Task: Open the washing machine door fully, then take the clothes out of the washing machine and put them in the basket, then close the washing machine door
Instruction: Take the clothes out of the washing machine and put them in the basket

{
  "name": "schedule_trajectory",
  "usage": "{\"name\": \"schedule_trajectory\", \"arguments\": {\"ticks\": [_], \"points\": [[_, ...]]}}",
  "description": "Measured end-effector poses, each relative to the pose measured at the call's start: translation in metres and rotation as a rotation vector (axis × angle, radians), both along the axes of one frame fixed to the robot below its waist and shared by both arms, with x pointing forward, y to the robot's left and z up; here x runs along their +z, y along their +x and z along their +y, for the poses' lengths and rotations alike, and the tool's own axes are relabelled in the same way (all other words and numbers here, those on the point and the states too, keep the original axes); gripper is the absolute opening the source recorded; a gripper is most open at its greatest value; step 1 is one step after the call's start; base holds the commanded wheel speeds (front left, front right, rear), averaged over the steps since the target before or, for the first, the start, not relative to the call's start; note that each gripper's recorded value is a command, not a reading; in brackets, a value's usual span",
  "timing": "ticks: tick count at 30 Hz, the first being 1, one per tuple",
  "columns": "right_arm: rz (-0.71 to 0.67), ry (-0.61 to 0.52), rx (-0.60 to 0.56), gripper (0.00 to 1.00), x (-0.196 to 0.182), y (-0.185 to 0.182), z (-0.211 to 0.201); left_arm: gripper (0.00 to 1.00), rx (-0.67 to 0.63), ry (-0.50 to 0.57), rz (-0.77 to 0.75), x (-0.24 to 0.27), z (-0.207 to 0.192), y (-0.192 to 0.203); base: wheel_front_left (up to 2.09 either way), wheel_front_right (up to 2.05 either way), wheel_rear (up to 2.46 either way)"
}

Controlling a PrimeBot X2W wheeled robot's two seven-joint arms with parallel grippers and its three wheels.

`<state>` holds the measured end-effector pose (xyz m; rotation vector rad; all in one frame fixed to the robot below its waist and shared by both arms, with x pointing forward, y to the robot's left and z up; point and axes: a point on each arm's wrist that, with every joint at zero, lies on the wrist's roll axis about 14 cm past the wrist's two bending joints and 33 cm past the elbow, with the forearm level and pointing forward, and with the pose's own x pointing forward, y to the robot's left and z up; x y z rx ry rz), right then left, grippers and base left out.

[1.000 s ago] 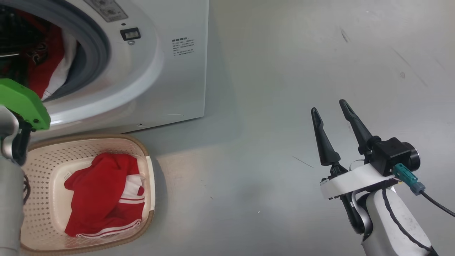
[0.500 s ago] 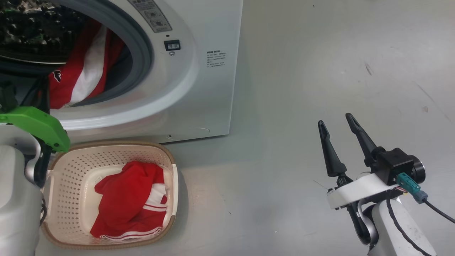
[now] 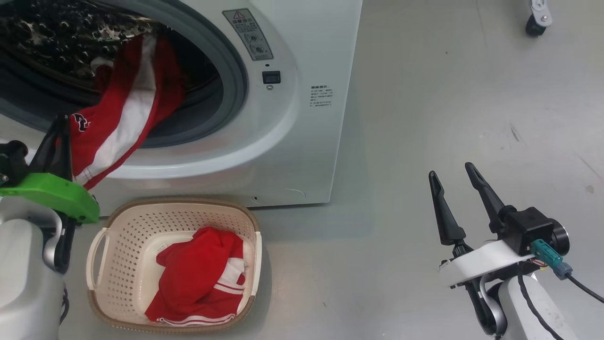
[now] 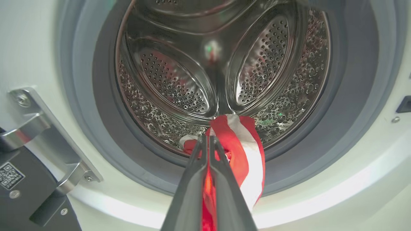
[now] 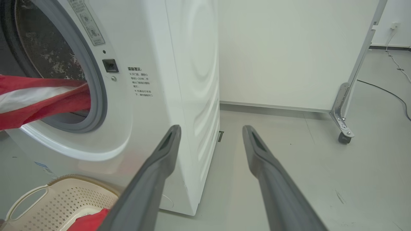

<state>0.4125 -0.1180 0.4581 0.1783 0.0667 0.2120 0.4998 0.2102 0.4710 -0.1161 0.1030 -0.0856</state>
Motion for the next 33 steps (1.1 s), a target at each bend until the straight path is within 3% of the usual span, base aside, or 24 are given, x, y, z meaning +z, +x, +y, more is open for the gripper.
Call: {"name": "schedule_trajectory", "arguments": {"ticks": [16,24,33], "points": [[-0.034,0.012,0.045,1.0,0.015,-0.013,0.016,0.0,0.015,0.009,-0.269,0.089,0.009,-0.025,0.0,0.0,0.0],[-0.042,0.016,0.065,1.0,0.018,-0.016,0.021,0.0,0.039,-0.002,-0.514,0.168,0.015,-0.038,0.0,0.0,0.0],[-0.037,0.021,0.074,1.0,0.017,-0.017,0.025,0.0,0.001,0.0,-0.404,0.123,-0.002,-0.051,0.0,0.0,0.0]]}}
